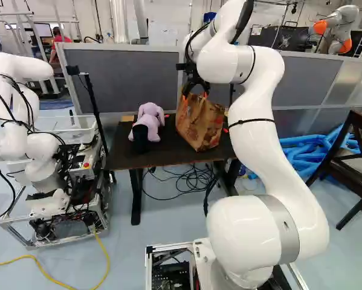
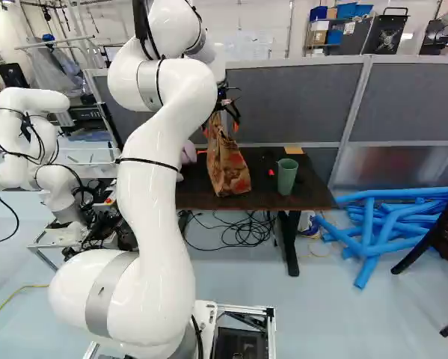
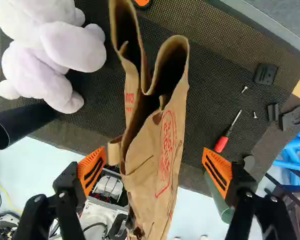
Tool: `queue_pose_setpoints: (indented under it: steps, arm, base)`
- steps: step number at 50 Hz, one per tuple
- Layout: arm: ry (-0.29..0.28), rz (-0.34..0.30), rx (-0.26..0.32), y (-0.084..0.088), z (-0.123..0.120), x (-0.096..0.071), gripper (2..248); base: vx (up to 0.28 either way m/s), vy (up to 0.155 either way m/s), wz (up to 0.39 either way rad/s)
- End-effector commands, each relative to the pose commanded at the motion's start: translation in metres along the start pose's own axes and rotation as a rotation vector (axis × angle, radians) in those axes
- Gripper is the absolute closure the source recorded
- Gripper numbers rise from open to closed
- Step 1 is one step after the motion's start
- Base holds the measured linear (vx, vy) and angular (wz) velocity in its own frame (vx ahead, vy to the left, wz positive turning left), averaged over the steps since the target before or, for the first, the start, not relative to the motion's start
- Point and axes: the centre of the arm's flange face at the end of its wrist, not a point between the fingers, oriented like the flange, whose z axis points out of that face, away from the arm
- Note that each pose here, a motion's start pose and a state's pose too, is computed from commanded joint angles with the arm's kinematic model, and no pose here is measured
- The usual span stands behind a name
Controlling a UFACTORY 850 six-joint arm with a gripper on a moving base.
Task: Pick up the bag on the ground and place it on the table
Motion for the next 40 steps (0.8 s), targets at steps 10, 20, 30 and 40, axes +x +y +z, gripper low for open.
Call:
queue_pose_setpoints:
  steps: [10,20,30,40]
  arm:
    - [0.012,0.0,-0.006,-0.001,-0.01,-0.002,3]
    - [0.03,0.0,-0.015,-0.003,-0.025,-0.005,3]
    - [0.047,-0.001,-0.024,-0.005,-0.041,-0.009,3]
    - [0.039,-0.001,-0.02,-0.008,-0.057,-0.015,3]
  base:
    - [0.0,0.0,0.0]
    - [0.0,0.0,0.0]
    - [0.0,0.0,0.0]
    - [0.0,0.0,0.0]
